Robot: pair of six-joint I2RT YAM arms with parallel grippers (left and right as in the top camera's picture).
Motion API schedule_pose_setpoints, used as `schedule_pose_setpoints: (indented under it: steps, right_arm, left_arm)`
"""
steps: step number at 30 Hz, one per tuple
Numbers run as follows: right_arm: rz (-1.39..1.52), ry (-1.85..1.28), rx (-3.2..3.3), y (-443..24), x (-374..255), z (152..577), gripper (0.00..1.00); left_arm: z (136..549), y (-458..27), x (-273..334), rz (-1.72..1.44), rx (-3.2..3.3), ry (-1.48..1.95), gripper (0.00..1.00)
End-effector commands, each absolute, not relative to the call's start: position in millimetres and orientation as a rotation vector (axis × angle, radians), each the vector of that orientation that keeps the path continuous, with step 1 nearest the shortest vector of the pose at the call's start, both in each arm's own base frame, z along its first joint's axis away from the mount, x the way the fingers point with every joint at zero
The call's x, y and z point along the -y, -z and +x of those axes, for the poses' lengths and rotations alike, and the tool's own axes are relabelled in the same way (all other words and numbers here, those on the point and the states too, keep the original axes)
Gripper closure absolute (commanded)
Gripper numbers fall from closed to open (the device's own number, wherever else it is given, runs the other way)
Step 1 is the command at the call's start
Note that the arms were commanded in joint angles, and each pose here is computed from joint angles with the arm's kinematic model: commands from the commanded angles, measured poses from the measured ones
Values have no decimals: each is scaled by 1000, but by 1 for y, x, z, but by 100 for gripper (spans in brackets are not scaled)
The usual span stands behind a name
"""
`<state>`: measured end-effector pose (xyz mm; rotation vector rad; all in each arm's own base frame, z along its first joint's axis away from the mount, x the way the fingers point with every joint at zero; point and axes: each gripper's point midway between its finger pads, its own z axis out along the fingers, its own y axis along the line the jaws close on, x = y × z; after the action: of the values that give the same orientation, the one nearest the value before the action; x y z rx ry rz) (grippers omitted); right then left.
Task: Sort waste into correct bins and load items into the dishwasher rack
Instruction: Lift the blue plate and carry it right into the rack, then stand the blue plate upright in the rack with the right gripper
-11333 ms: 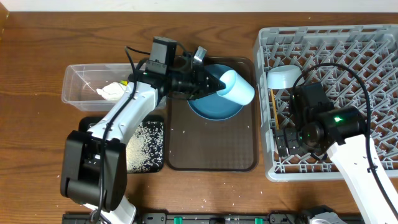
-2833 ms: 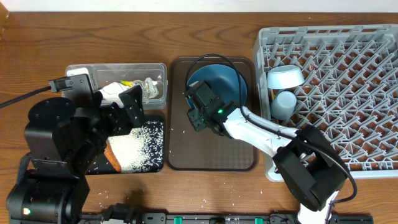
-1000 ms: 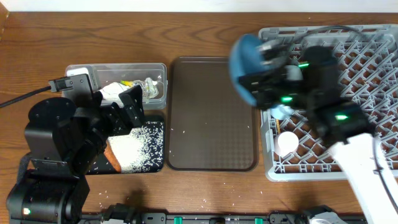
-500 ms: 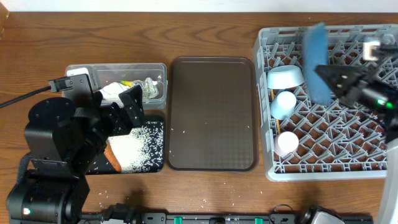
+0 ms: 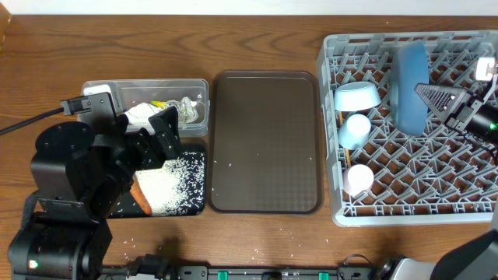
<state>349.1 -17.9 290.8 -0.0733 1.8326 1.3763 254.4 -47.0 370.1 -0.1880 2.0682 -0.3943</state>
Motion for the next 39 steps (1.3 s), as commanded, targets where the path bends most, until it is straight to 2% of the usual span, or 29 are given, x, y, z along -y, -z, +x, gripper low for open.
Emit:
schedule_pose_setpoints:
  steps: [1, 11, 39]
  right_arm:
    - [-94, -1380, -1767, -294, 32, 348, 99]
    - [12, -1358, -1763, -271, 61, 349, 99]
    - [106, -1458, -1792, -267, 54, 348, 99]
  left_arm:
    - [255, -370, 45, -198, -2064, 384, 5]
    - [255, -370, 45, -198, -2064, 384, 5]
    - [255, -370, 45, -198, -2064, 384, 5]
